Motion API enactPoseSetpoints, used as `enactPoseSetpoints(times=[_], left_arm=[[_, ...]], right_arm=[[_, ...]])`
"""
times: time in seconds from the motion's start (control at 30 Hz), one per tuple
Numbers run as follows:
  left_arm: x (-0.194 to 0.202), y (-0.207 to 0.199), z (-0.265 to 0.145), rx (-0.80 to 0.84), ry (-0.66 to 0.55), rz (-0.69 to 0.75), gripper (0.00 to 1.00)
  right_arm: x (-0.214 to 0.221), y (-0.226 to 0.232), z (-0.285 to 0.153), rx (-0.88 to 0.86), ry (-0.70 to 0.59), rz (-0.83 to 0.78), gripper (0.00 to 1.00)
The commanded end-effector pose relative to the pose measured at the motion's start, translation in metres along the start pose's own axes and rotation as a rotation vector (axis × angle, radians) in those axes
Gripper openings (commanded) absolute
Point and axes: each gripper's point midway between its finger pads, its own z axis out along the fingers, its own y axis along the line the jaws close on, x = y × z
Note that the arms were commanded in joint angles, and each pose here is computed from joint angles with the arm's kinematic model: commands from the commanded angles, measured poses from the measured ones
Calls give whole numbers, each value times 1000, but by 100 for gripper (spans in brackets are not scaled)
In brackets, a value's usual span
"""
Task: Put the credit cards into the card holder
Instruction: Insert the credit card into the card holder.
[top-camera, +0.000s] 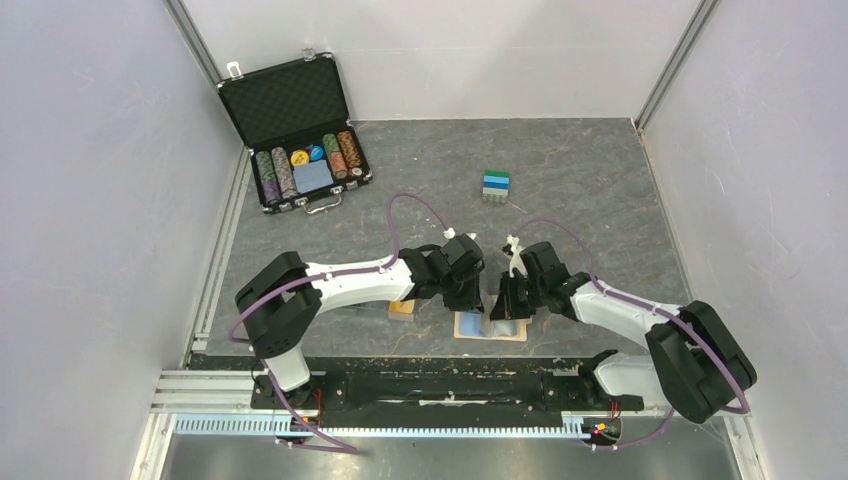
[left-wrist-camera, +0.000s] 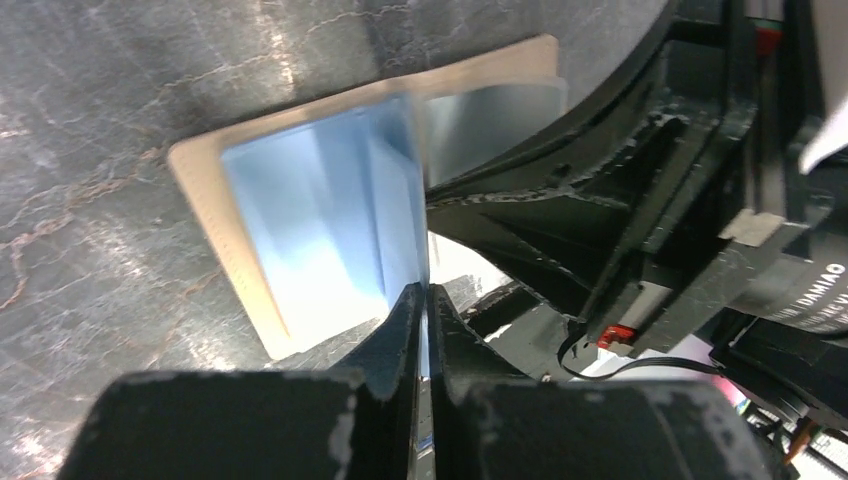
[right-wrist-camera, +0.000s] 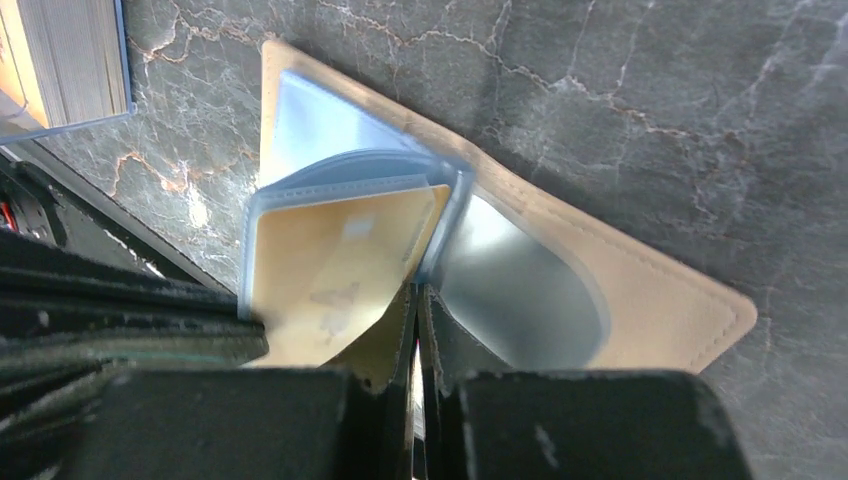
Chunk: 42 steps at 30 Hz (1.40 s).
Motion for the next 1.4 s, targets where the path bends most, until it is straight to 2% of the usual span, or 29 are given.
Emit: enactPoseSetpoints(times=[0.0, 0.23, 0.5, 0.7, 0.87, 1.0, 1.17, 1.37], left_arm=[[-7, 7, -5, -77, -20, 26, 4], [-13, 11, -17, -179, 17, 105, 4], [-9, -14, 2, -91, 79, 92, 35], [-6, -37, 12, 7, 90, 67, 41], [-4, -54, 15, 70, 92, 58, 46], [-1, -48, 18, 48, 101, 57, 50], [1, -23, 17, -64, 95, 85, 53], [-8, -11, -5, -102, 26, 124, 59]], right_arm=[[-24, 10, -13, 15, -65, -52, 3], [-52, 19, -33, 41, -181, -75, 5], [-62, 8, -46, 107, -222, -67, 5], [-74, -9, -66, 212, -267, -69, 5], [-77, -11, -72, 225, -282, -70, 5], [-78, -9, -73, 215, -283, -77, 5], [-79, -4, -73, 192, -281, -92, 5], [-74, 2, -65, 139, -252, -103, 5]])
